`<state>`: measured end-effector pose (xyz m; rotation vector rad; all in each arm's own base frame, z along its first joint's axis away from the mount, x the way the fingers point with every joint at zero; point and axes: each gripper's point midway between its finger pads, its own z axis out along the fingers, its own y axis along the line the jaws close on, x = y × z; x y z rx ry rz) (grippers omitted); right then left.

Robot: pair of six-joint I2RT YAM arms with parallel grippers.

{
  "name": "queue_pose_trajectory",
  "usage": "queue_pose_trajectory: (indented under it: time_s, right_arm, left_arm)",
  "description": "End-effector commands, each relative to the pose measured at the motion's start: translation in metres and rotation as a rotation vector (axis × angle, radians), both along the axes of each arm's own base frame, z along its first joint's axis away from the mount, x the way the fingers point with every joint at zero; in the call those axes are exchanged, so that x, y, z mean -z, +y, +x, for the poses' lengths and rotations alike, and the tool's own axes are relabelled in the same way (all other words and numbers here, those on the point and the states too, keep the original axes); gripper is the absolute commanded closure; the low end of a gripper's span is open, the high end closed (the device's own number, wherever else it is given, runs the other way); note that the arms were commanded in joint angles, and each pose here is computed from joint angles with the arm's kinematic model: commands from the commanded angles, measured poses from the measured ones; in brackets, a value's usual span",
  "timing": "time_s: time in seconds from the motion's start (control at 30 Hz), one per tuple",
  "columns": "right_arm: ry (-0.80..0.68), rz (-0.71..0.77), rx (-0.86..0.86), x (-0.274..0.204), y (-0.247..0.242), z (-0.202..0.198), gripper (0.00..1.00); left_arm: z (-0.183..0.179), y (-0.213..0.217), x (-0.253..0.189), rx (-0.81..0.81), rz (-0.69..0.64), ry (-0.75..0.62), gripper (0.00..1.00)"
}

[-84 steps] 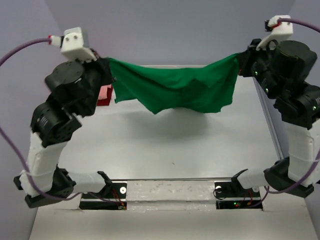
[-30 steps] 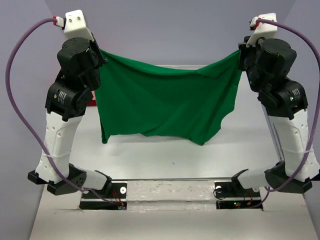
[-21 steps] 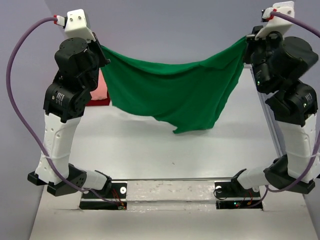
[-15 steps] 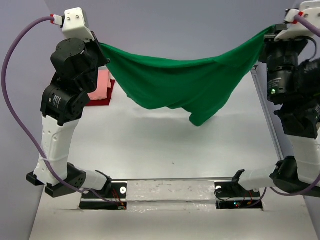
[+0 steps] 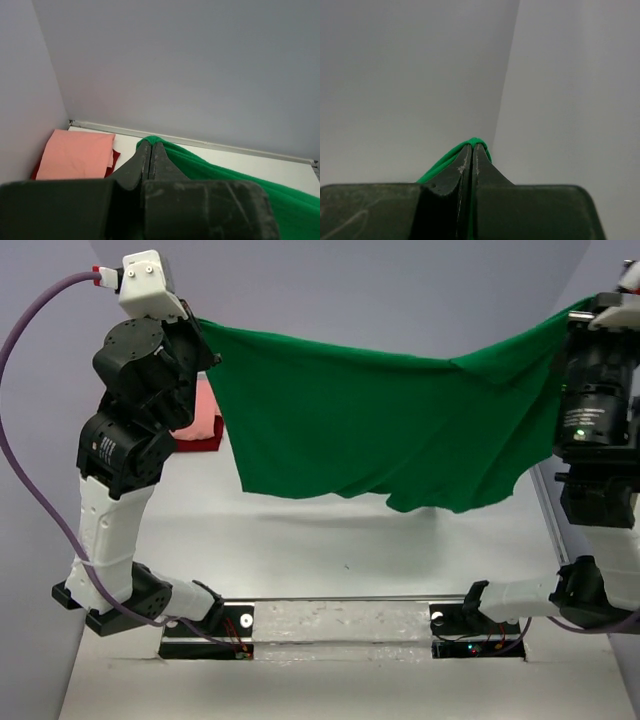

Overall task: Fold and stack the t-shirts
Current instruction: Flatten out the tshirt

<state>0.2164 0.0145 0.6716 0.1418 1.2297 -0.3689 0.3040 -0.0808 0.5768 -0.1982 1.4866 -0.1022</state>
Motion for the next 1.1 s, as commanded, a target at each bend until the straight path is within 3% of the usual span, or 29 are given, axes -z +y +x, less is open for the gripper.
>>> queue_pose_trajectory:
  time_s: [0.0,0.03,0.07,0.17,0.33,0.47,0.67,0.87,1.07]
  right_arm:
    - [0.072,-0.079,0.006,0.026,0.054,0.046,1.00]
    - [0.179,-0.187,-0.028,0.051,0.066,0.062,1.00]
    - [0.145,-0.085,-0.137,0.057,0.082,0.078,1.00]
    - [0.251,-0.055,-0.149,0.105,0.069,0.119,1.00]
    - [0.254,0.047,-0.103,0.103,0.022,0.137,1.00]
    - [0.314,0.062,-0.152,0.122,0.030,0.157,1.00]
    - [0.207,0.057,-0.090,0.086,0.004,0.120,1.00]
    - [0.234,-0.011,-0.059,0.093,0.013,0.099,1.00]
    - [0.220,-0.037,-0.045,0.084,0.018,0.102,1.00]
  left_arm:
    - [0.009,0.000,-0.002,-0.021,0.000,-0.011,1.00]
    - [0.011,-0.001,-0.002,-0.017,0.003,-0.012,1.00]
    - [0.012,-0.001,-0.003,-0.018,0.004,-0.014,1.00]
    - [0.010,0.004,-0.004,-0.025,0.002,-0.021,1.00]
    - [0.021,0.000,0.008,-0.015,0.023,0.010,1.00]
    - [0.027,0.001,0.014,-0.013,0.025,0.027,1.00]
    - [0.013,0.013,0.014,-0.024,0.021,0.013,1.00]
    - [0.003,0.018,0.019,-0.022,0.020,0.023,1.00]
    - [0.014,0.015,0.021,-0.038,0.033,0.036,1.00]
